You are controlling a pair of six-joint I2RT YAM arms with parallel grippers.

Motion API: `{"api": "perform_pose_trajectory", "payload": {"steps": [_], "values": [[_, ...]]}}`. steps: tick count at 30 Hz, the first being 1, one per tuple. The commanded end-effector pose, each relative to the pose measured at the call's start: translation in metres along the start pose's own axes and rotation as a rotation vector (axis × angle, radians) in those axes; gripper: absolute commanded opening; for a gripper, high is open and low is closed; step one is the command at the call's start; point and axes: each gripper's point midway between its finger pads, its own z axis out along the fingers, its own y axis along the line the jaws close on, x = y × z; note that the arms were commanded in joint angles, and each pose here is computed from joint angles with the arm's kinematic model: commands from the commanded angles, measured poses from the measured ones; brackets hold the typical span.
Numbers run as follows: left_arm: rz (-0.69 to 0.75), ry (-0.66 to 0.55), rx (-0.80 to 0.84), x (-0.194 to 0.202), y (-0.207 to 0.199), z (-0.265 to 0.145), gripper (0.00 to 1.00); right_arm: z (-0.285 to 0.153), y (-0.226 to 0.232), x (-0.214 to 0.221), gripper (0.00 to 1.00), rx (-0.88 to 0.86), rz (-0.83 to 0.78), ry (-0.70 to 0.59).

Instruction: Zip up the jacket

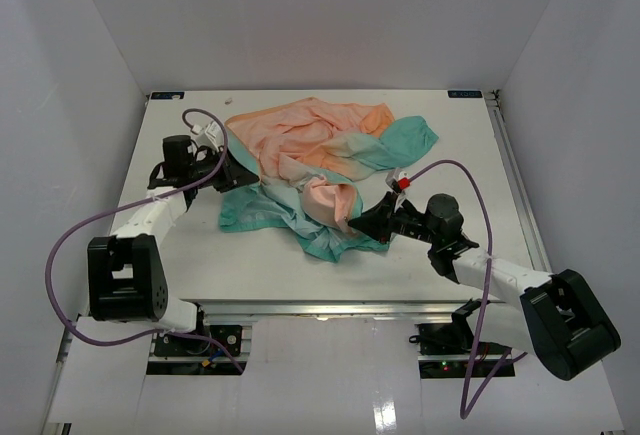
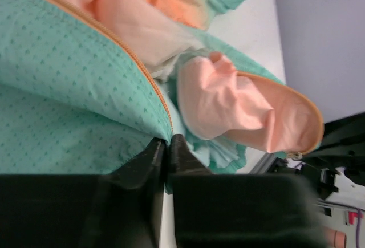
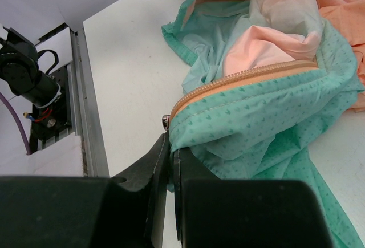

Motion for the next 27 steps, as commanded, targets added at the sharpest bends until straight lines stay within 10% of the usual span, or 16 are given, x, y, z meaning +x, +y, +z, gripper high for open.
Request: {"api": "perform_pose_trajectory", "payload": {"steps": [1,27], "values": [[-0.052,0.026,-0.189,0.017,0.031,-0.008,0.29,0.003,0.002,-0.012,0.08,-0.013,-0.028,-0.026],[0.119,0.223,-0.588,0.036,0.048,0.037,0.49,-0.001,-0.006,-0.001,0.08,0.038,-0.029,-0.014]]}}
